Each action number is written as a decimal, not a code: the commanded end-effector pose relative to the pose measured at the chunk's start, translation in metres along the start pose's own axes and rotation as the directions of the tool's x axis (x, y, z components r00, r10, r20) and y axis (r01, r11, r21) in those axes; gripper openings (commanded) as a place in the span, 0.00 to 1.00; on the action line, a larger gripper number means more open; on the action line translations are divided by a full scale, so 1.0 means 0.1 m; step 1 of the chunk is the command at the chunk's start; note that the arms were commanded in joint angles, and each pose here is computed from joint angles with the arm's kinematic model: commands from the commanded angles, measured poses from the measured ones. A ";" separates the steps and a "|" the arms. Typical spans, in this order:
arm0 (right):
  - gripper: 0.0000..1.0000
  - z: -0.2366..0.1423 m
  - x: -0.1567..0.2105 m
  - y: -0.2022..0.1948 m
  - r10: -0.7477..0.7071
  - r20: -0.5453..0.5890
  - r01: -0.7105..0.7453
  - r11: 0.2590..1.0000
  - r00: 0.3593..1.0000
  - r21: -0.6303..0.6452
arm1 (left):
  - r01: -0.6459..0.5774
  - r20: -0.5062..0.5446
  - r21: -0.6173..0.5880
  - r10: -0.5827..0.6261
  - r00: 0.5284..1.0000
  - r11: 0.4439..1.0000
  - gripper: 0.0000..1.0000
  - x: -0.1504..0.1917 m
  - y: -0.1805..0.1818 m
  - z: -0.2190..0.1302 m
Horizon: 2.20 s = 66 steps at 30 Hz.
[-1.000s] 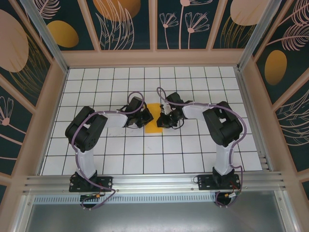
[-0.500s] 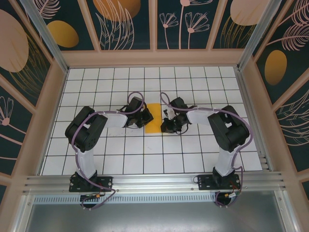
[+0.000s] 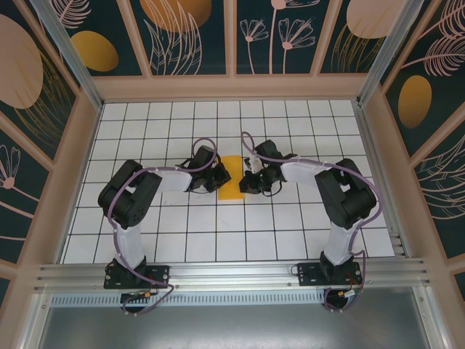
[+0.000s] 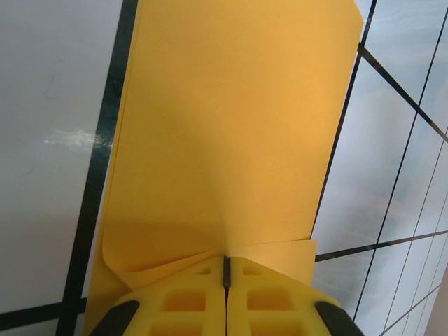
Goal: Fold a paper plane with a square sheet of paper (pick it up from the middle)
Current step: Fold the triangle a second time at the center of the table.
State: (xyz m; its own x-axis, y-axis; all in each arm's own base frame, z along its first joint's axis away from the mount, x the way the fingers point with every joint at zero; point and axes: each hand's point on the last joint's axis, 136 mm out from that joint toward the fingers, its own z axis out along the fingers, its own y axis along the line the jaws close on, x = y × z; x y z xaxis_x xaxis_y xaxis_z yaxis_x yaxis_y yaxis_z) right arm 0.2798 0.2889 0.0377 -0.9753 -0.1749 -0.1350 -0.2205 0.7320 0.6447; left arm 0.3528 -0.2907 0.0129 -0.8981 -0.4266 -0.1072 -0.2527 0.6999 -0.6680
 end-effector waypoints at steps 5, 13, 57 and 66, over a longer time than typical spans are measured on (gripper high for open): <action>0.05 0.13 0.04 -0.25 0.053 -0.025 -0.050 0.995 0.998 0.081 | -0.033 -0.026 -0.096 0.031 0.999 0.995 0.10 0.08 0.28 0.02; 0.04 0.17 0.12 -0.41 0.083 -0.040 -0.076 0.987 0.996 0.140 | -0.115 -0.001 0.075 0.115 0.993 0.991 0.12 0.02 -0.24 -0.19; 0.03 0.22 0.65 -1.08 0.194 -0.133 -0.128 0.912 0.972 0.390 | -0.084 0.016 -0.091 0.086 0.996 0.992 0.00 0.30 0.30 -0.02; 0.03 0.22 0.73 -1.18 0.211 -0.148 -0.130 0.894 0.966 0.428 | -0.072 0.080 -0.155 0.085 0.993 0.985 0.01 -0.06 0.43 -0.13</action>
State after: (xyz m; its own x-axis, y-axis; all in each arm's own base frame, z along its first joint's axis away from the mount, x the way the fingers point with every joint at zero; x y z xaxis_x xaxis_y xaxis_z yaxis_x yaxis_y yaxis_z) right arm 0.2778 0.2788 0.0102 -0.9845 -0.1547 -0.0825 -0.1733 0.7860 0.5934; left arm 0.3333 -0.2957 0.0138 -0.9157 -0.3653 -0.1672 -0.1664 0.7238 -0.6696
